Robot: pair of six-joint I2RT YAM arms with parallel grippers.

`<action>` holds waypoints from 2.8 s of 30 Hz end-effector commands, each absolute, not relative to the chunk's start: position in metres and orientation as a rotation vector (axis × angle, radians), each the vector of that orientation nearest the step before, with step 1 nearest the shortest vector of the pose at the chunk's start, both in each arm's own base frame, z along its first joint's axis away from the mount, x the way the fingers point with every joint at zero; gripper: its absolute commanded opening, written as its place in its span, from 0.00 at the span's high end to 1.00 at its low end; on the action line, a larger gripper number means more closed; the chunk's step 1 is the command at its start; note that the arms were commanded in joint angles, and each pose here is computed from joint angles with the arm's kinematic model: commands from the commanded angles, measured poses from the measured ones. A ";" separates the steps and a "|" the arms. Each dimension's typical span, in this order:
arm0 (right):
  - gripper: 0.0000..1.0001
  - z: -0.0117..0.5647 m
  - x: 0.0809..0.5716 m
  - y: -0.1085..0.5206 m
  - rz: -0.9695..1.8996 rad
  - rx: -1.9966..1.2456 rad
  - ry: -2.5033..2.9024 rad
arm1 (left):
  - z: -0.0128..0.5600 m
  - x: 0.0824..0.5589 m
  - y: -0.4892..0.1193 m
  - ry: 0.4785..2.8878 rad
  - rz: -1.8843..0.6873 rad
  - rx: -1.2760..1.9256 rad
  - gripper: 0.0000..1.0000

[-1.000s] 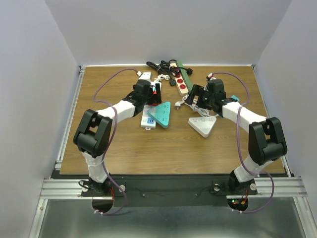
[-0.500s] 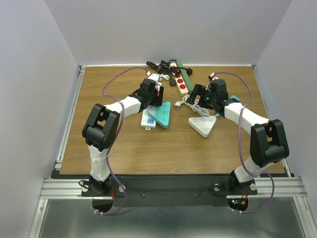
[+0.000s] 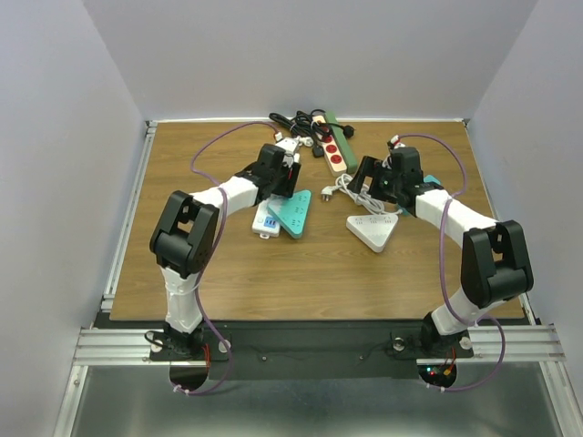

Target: Insert the plug

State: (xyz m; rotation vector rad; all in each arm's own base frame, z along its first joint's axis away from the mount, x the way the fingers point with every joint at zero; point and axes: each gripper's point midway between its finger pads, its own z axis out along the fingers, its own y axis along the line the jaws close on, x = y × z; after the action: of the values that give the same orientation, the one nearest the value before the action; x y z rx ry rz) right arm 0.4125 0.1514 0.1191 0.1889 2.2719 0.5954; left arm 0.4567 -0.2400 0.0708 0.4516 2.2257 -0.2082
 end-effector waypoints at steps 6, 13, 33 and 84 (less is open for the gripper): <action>0.00 0.130 0.416 0.151 0.618 0.162 2.243 | 0.043 0.363 -0.227 2.379 -0.286 0.759 1.00; 0.00 0.127 0.417 0.153 0.630 0.159 2.253 | 0.044 0.314 -0.244 2.359 -0.345 0.951 1.00; 0.00 0.147 0.416 0.145 0.657 0.179 2.207 | 0.072 0.326 -0.235 2.344 -0.181 0.829 0.27; 0.00 0.221 0.396 0.044 0.434 0.366 1.952 | 0.173 0.311 -0.467 2.119 -1.118 -0.070 0.01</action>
State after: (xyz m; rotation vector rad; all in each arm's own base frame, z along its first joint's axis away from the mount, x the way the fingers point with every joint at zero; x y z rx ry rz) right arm 0.3941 0.0500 0.2214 0.3542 1.9641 0.4600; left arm 0.3111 -0.4588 0.1178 0.0212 2.2330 -1.0117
